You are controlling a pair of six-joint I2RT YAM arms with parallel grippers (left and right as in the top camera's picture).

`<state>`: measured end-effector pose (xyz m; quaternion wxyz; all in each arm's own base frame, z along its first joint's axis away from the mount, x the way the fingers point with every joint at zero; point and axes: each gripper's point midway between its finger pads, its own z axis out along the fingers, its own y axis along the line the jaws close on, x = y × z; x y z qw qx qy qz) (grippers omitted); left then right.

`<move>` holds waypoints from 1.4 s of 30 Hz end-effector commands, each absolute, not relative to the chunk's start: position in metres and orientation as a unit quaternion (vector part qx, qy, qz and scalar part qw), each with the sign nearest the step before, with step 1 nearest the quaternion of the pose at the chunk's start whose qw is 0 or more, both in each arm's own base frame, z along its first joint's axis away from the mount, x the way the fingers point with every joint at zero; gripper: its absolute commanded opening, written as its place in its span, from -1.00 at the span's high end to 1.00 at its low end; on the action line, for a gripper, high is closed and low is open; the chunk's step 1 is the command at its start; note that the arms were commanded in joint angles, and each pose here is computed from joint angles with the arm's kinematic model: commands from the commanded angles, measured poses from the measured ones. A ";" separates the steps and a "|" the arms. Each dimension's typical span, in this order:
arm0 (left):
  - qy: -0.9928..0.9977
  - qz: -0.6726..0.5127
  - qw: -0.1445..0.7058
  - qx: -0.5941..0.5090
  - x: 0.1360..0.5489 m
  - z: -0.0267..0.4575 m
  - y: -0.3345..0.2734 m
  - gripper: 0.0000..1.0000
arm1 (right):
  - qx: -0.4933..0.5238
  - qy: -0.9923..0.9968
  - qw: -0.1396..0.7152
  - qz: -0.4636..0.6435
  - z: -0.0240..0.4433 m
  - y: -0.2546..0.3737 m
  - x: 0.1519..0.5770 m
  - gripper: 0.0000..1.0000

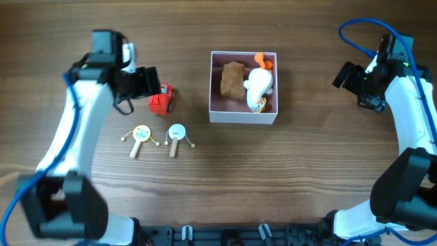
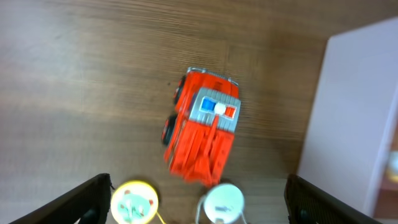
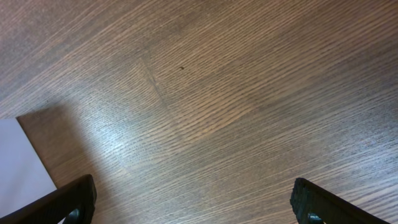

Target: Pack container

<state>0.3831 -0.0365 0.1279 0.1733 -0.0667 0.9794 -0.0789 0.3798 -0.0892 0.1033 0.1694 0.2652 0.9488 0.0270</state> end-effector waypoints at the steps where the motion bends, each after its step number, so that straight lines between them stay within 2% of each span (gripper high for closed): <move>1: 0.986 -0.028 0.150 0.064 0.389 0.103 -0.050 -0.73 | 0.272 0.947 0.168 0.035 0.101 -0.088 0.381 -1.00; 18: 0.991 0.024 0.098 0.087 0.396 0.042 -0.050 -0.78 | 0.272 0.946 0.173 0.035 0.102 -0.089 0.383 -0.99; 27: 0.994 0.018 0.068 0.089 0.393 0.015 -0.052 -0.64 | 0.272 0.946 0.173 0.035 0.102 -0.089 0.383 -1.00; 30: 0.993 0.013 0.072 0.089 0.395 0.015 -0.055 -0.47 | 0.272 0.946 0.173 0.035 0.102 -0.089 0.383 -0.99; 34: 0.994 0.006 0.070 0.090 0.395 0.012 -0.057 -0.38 | 0.272 0.946 0.173 0.035 0.102 -0.089 0.383 -1.00; 38: 0.994 0.003 0.057 0.090 0.391 0.002 -0.058 -0.38 | 0.272 0.946 0.173 0.035 0.102 -0.089 0.383 -1.00; 42: 0.995 -0.021 0.036 0.091 0.382 -0.007 -0.065 -0.12 | 0.272 0.946 0.173 0.035 0.102 -0.089 0.383 -0.99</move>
